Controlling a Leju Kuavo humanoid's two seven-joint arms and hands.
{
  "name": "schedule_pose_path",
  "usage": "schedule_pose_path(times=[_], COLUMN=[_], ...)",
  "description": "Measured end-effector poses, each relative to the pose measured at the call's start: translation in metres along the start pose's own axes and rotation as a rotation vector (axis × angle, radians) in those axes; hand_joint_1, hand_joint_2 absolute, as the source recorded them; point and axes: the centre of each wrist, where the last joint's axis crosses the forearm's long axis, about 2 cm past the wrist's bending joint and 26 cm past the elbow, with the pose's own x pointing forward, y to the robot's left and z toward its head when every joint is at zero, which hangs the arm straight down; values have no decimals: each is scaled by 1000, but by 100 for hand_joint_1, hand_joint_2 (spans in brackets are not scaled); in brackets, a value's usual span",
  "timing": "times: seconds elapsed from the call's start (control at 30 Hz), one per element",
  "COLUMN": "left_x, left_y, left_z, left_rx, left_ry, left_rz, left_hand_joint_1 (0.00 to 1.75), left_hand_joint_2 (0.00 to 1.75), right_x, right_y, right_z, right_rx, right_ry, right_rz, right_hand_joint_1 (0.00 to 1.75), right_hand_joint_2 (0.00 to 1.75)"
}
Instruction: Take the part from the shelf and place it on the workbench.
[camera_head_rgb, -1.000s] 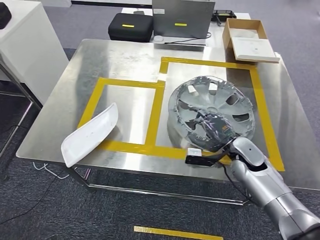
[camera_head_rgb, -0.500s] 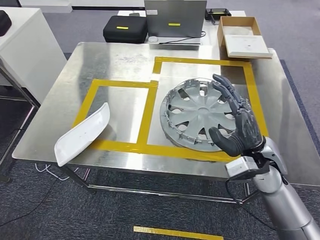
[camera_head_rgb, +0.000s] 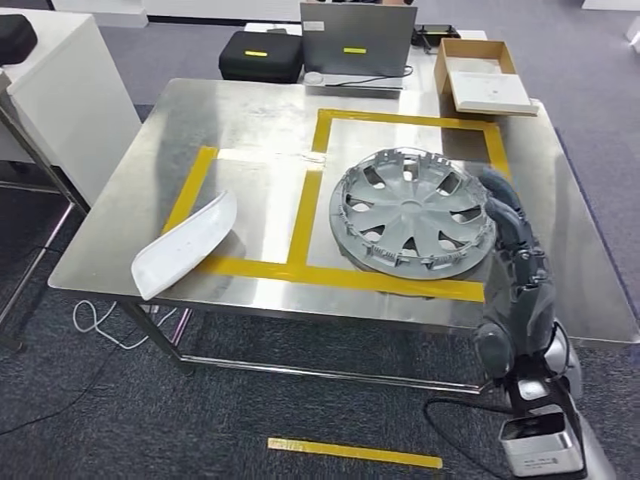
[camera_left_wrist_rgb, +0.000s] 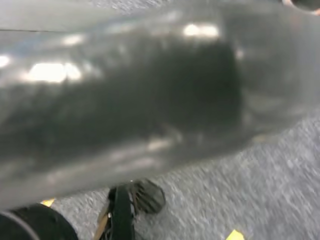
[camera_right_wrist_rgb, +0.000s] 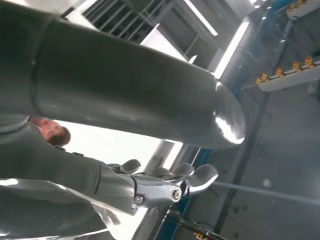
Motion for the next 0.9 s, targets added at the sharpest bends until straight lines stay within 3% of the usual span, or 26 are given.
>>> schedule_pose_path(times=[0.67,0.9], left_x=[-15,-16], left_y=[-3,-4], left_z=[12,15], left_rx=[8,26], left_ry=[54,71], left_rz=[25,36], left_hand_joint_1=[0,0], left_hand_joint_2=[0,0], right_x=[28,37], right_y=[10,14], right_z=[102,149], right_rx=[-170,-335], right_ry=[315,554], right_rz=[-1,-58], right_hand_joint_1=[0,0], right_hand_joint_2=[0,0])
